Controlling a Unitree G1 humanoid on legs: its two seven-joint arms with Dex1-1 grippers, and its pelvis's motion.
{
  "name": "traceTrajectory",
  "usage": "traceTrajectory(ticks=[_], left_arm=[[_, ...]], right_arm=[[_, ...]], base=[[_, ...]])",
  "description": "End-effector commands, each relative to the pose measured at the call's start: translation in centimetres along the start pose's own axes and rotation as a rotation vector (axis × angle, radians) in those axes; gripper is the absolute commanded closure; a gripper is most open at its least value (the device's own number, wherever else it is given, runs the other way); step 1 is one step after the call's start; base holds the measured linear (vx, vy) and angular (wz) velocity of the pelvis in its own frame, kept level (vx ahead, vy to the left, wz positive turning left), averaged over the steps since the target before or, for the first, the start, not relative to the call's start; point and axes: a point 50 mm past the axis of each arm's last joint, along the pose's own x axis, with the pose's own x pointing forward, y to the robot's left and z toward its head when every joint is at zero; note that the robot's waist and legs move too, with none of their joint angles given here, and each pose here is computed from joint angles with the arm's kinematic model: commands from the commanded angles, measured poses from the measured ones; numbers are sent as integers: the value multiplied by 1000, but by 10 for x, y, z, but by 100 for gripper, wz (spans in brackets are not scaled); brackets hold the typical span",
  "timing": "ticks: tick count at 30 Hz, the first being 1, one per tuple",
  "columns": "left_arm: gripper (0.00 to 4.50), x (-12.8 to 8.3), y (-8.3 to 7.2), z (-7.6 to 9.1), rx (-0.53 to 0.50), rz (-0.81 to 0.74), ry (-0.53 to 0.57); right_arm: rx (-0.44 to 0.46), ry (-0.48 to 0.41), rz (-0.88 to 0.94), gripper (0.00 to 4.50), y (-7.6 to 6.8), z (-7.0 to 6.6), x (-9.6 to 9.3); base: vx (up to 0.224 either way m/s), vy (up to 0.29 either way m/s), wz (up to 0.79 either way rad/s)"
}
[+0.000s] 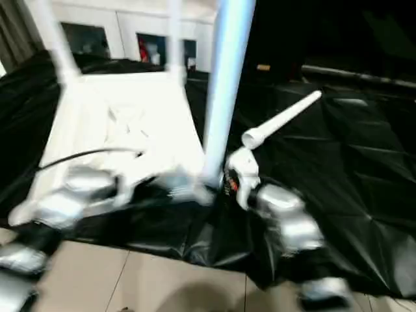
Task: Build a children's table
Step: Rotate leg to tighten
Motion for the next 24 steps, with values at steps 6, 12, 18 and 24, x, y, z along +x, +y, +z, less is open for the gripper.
traceTrajectory(ticks=[6, 12, 18, 24], left_arm=[[450, 27, 0, 31, -12, 139, -71], [450, 17, 5, 25, 7, 135, -72], [450, -2, 11, 13, 26, 106, -71], [450, -25, 3, 3, 94, -72, -113]], right_arm=[[70, 78, -114, 178, 28, -18, 30], [74, -19, -55, 87, 22, -2, 28], [-41, -17, 83, 29, 10, 7, 11], [-191, 28, 272, 29, -6, 12, -21]], base=[[0, 0, 0], [0, 0, 0], [0, 0, 0], [0, 0, 0]])
